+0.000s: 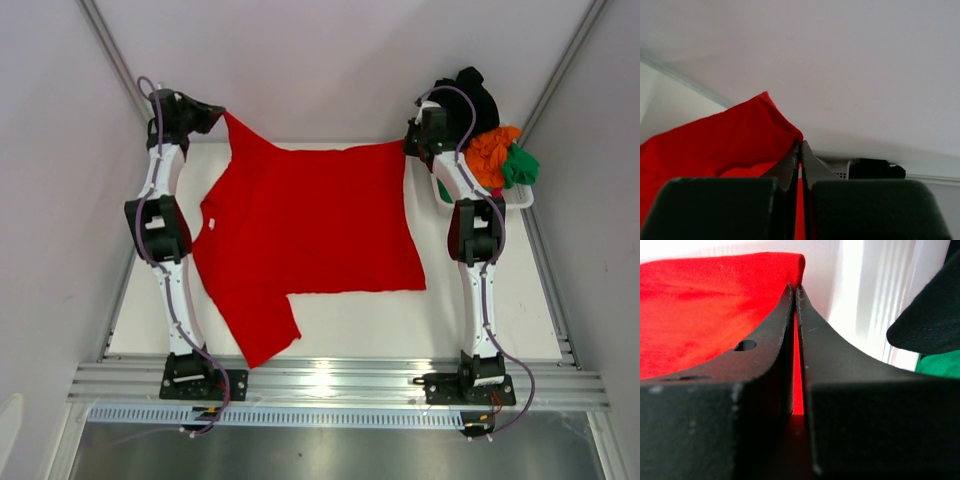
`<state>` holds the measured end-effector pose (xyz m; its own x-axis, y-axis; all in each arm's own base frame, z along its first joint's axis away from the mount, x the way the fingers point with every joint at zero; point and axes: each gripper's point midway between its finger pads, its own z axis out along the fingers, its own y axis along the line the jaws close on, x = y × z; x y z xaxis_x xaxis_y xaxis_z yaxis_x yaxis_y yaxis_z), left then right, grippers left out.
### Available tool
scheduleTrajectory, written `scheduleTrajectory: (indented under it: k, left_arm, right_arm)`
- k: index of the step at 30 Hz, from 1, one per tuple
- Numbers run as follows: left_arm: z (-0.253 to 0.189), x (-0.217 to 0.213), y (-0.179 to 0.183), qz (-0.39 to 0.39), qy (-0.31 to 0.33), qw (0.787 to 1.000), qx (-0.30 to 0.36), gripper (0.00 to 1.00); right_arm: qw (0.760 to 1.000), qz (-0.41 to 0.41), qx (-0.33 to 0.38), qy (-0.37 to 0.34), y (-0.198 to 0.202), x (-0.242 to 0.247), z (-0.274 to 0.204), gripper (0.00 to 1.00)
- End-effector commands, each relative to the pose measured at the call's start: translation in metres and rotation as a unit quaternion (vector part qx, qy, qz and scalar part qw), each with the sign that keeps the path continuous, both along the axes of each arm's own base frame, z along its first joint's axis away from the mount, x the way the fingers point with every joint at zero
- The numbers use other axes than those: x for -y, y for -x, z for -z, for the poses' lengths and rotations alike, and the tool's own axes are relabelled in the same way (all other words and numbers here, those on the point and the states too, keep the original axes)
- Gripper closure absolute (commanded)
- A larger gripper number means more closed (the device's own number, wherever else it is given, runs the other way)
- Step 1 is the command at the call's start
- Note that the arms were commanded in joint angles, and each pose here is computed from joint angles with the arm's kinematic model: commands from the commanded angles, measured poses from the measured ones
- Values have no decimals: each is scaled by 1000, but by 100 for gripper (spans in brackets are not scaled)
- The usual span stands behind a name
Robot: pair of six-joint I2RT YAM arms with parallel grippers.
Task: Fold and stack the t-shirts
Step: Flatten the tshirt out, then fold the tshirt
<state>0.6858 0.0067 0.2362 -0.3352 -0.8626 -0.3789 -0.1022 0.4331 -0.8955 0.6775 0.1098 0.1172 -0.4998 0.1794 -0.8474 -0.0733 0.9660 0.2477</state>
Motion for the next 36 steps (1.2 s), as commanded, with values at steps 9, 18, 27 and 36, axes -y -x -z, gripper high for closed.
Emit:
scheduleTrajectory:
  k: [9, 18, 27, 36]
  left_arm:
    - [-51, 18, 43, 21, -39, 998, 36, 99]
    - [-34, 27, 76, 9, -23, 1000, 3, 100]
    - [-41, 30, 99, -5, -38, 999, 7, 99]
    - [-28, 28, 118, -17, -44, 999, 4, 99]
  right_arm:
    - [999, -11, 39, 25, 1, 13, -40, 100]
    - [998, -6, 57, 37, 11, 28, -55, 100]
    - [997, -7, 70, 31, 16, 34, -64, 100]
    - [997, -23, 69, 20, 20, 35, -66, 100]
